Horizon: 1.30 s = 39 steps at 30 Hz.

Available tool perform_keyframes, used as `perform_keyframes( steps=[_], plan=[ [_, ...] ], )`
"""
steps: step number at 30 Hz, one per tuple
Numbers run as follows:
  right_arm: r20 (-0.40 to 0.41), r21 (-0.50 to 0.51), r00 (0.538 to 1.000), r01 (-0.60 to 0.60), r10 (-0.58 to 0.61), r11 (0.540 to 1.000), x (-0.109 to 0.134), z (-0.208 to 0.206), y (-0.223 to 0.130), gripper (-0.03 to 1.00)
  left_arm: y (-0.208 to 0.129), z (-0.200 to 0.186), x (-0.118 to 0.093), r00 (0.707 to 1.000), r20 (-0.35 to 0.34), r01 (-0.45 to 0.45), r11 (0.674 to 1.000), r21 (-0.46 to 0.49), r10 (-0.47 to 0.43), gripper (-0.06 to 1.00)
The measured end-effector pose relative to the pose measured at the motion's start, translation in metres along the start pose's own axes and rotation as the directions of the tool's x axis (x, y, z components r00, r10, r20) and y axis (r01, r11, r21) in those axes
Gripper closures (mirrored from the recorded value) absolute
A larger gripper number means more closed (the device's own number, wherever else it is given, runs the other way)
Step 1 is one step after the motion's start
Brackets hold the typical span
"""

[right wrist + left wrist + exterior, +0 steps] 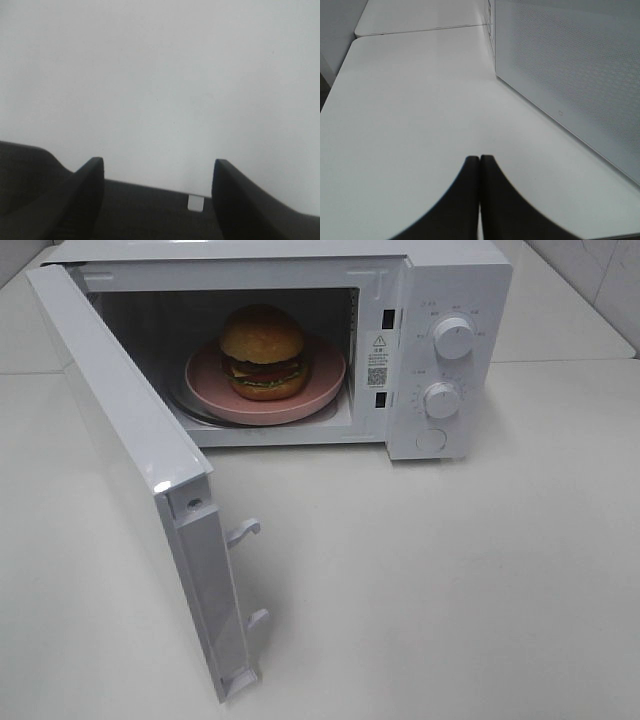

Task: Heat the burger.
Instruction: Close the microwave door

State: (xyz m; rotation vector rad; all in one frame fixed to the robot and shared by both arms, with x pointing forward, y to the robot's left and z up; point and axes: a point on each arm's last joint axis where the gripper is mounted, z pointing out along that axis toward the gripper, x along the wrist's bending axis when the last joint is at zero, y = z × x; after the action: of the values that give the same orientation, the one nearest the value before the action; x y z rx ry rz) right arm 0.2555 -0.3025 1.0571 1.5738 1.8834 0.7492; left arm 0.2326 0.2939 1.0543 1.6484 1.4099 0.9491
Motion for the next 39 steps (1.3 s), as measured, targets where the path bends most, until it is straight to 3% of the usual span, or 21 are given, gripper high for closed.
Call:
perform_keyframes(
  steps=[6, 10, 39],
  plan=[
    [0.002, -0.209, 1.0, -0.003, 0.003, 0.978, -0.0006, -0.0151, -0.0078, 0.37, 0.0, 0.0, 0.0, 1.0, 0.0, 0.0, 1.0, 0.0, 0.0, 0.94],
    [0.007, -0.298, 1.0, 0.011, -0.009, 0.955, -0.0001, -0.0132, -0.0109, 0.37, 0.0, 0.0, 0.0, 1.0, 0.0, 0.0, 1.0, 0.0, 0.0, 0.94],
    [0.007, -0.307, 1.0, 0.012, -0.01, 0.951, 0.0001, -0.0116, -0.0112, 0.37, 0.0, 0.0, 0.0, 1.0, 0.0, 0.0, 1.0, 0.0, 0.0, 0.94]
  ],
)
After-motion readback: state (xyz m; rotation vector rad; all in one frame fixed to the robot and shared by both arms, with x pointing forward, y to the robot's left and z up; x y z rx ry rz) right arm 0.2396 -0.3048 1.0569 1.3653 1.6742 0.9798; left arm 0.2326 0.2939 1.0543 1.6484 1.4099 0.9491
